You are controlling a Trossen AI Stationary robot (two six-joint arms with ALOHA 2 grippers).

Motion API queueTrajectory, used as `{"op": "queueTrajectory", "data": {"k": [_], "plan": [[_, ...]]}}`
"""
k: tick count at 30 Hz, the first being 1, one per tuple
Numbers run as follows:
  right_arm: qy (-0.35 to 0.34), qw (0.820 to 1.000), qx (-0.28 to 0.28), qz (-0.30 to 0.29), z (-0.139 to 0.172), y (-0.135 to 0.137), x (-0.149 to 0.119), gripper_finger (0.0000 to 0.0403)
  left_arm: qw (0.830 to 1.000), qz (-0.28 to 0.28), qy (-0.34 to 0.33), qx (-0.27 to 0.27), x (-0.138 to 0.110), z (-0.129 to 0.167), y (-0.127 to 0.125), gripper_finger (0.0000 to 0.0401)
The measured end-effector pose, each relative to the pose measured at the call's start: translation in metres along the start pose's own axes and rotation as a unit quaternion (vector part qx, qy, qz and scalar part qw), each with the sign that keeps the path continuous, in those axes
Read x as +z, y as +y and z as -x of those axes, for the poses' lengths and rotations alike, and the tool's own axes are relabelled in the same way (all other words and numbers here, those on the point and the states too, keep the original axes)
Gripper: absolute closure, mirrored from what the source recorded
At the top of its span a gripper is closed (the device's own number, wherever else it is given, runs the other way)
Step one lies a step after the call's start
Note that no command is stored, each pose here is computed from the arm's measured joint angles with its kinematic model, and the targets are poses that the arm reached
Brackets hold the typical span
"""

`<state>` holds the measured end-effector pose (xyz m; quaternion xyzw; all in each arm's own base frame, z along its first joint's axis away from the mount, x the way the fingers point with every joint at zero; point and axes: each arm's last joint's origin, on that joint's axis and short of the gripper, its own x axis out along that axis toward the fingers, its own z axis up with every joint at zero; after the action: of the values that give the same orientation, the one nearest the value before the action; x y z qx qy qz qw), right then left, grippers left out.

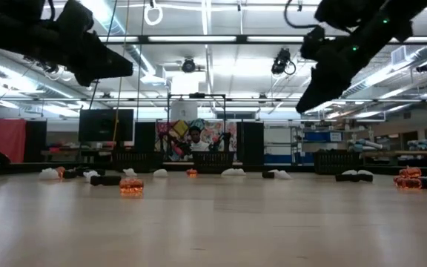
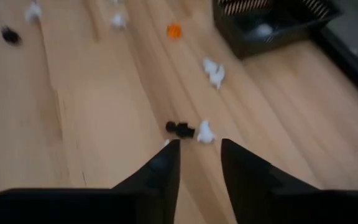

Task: Sort Halloween decoration
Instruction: Put the black voodoo toy into the right black bin

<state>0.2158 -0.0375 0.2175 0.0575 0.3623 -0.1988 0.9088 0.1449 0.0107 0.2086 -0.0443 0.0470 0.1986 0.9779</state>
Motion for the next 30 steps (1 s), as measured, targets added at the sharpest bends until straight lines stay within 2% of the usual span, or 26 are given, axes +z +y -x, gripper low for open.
{"op": "queueTrajectory", "data": {"k": [5,8,11,14,21,30], "plan": [[0.055,0.999,-0.001,0.001,-0.017,0.009,-0.004,0.0216,0.999,-0.022,0.027,0.003,-0.005,-0.007,-0.002,0.0223],[0.134,0.991,-0.004,-0.016,-0.017,0.01,-0.013,0.0184,0.998,-0.047,0.035,0.002,-0.008,-0.009,-0.003,0.0211],[0.221,0.975,-0.016,-0.032,-0.016,0.012,-0.018,0.0169,0.998,-0.061,0.024,0.001,-0.006,-0.011,-0.004,0.0207],[0.272,0.962,-0.003,-0.018,-0.021,0.022,-0.02,0.0171,0.997,-0.07,0.009,-0.001,-0.003,-0.013,-0.005,0.0207],[0.327,0.944,0.006,0.03,-0.036,0.04,-0.028,0.0198,0.995,-0.102,-0.012,-0.001,0.0,-0.016,-0.007,0.0207],[0.321,0.945,0.016,0.052,-0.05,0.041,-0.029,0.0208,0.991,-0.134,-0.03,0.0,0.003,-0.016,-0.007,0.0207]]}}
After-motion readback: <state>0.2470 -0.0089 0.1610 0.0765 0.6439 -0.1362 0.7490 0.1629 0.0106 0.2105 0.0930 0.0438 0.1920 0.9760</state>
